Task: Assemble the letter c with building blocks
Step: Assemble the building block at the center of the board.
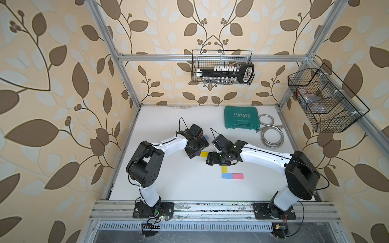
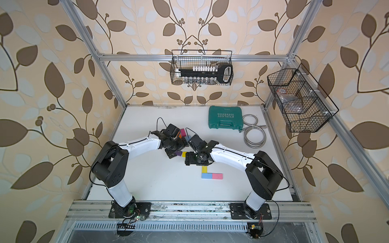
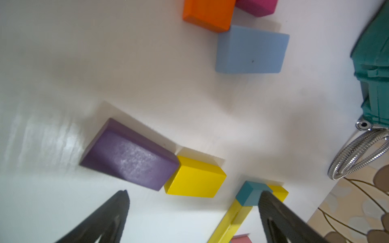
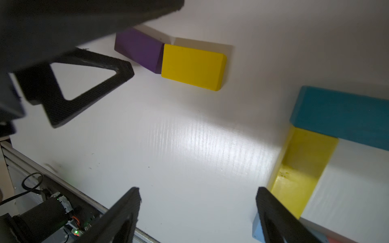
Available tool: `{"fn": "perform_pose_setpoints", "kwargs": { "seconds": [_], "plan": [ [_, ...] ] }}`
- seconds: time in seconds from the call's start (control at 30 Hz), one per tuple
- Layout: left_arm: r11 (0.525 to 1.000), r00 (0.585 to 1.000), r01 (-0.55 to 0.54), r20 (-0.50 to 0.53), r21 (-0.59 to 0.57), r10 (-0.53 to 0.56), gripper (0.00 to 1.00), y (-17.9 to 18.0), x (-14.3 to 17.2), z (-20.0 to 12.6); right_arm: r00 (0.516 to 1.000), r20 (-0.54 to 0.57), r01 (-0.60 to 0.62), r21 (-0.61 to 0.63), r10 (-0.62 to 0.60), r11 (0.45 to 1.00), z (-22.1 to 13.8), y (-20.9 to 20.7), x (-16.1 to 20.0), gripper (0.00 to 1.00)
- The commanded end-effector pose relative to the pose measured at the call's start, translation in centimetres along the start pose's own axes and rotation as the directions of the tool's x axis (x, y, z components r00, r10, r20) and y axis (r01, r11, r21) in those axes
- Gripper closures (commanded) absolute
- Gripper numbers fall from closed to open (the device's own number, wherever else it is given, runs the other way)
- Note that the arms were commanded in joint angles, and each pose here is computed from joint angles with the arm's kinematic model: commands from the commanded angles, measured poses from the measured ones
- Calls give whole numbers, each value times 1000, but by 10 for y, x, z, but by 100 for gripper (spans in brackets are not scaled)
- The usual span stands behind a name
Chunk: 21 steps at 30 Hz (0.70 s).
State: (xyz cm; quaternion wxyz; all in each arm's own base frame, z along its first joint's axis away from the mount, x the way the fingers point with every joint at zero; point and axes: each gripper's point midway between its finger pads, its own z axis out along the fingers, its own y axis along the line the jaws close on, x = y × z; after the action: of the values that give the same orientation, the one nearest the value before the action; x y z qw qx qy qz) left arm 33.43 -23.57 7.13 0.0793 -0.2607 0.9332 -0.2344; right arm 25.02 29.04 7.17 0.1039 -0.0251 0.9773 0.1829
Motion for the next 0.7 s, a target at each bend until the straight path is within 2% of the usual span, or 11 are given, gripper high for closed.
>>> {"fn": "perform_pose_setpoints", "kwargs": {
  "seconds": [0.0, 0.27, 0.67],
  "plan": [
    [998, 998, -40, 58, 50, 37, 1, -20, -19, -38, 1000, 14, -4, -20, 5, 1000, 4, 12, -9, 15],
    [1000, 997, 10, 79, -10, -9, 1, 19, -58, -37, 1000, 29, -11, 5, 11, 1000, 17, 18, -27, 15],
    [1000, 999, 27, 36, -16, -26, 1, 26, -66, -5, 999, -2, -52, 21, 52, 998, 39, 6, -41, 15]
  ]
}}
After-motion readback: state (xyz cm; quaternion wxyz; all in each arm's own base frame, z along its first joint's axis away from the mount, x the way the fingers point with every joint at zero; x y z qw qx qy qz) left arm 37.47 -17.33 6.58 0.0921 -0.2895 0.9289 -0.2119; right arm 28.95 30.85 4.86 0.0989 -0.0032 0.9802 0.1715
